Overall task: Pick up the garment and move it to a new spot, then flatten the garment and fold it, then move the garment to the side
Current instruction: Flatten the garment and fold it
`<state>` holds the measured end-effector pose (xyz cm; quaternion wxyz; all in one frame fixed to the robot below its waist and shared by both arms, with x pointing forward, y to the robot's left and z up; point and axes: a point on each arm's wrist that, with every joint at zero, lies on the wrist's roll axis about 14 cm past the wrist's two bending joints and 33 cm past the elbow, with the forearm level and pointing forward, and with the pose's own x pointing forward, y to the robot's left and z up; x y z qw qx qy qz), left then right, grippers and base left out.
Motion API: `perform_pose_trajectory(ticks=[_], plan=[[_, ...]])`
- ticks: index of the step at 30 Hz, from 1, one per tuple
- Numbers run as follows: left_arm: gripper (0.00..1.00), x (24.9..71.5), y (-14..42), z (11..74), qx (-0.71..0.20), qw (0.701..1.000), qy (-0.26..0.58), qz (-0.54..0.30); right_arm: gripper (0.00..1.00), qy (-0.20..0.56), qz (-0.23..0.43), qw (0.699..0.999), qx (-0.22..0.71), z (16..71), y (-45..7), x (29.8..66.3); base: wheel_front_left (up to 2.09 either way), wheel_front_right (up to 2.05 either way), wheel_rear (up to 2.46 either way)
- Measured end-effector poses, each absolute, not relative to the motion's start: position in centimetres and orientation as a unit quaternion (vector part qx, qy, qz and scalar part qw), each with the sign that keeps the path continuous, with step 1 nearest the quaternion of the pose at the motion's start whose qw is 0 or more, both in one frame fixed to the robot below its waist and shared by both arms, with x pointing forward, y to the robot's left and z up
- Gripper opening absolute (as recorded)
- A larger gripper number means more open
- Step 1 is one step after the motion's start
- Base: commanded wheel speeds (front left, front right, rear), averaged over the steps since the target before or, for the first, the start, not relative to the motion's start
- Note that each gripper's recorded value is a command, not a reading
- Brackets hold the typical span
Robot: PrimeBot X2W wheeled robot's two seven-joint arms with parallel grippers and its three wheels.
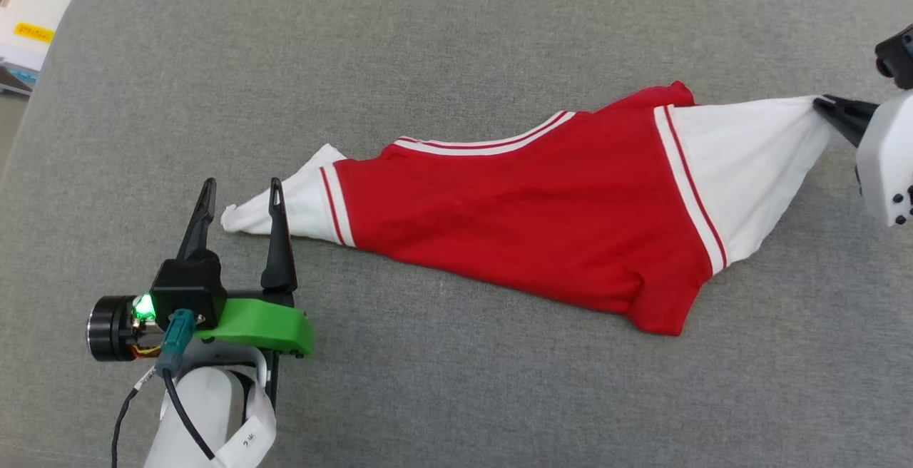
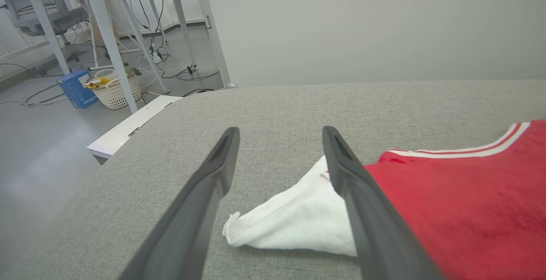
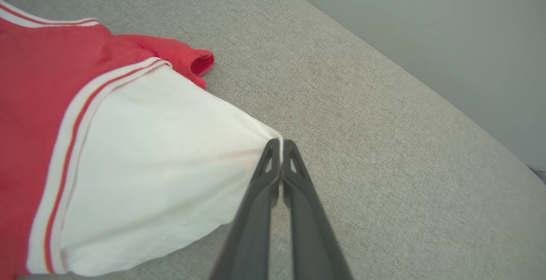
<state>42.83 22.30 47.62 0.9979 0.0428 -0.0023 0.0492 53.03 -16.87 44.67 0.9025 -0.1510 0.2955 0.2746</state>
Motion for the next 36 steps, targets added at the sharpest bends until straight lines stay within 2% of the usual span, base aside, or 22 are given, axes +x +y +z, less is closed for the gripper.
perform_pose_trajectory(ticks=[7,13,18,25,30,36], plan=[[1.0,41.7,22.0,48.6,0.035,0.998,-0.013,0.049,0.0,0.227,0.256,0.927,-0.153,49.8,-19.3,52.4,0.0,0.0,0.0],[1.0,40.7,21.9,48.6,0.03,0.998,-0.01,0.049,0.0,0.216,0.244,0.937,-0.122,50.1,-21.2,49.4,0.0,0.0,0.0],[1.0,40.3,21.4,48.8,0.032,0.999,-0.013,0.039,0.0,0.217,0.19,0.953,-0.095,50.6,-25.4,47.5,0.0,0.0,0.0],[1.0,40.7,20.1,48.9,0.025,0.999,-0.016,0.021,0.0,0.286,0.12,0.95,-0.041,45.8,-29.7,43.0,0.0,0.0,0.0],[1.0,40.8,19.8,48.1,0.022,1.0,-0.004,0.017,0.0,0.339,0.089,0.937,-0.007,40.8,-30.2,40.5,0.0,0.0,0.0],[1.0,40.8,20.2,47.1,0.026,0.999,0.01,0.021,0.0,0.377,0.067,0.923,0.021,36.9,-29.6,39.2,0.0,0.0,0.0]])
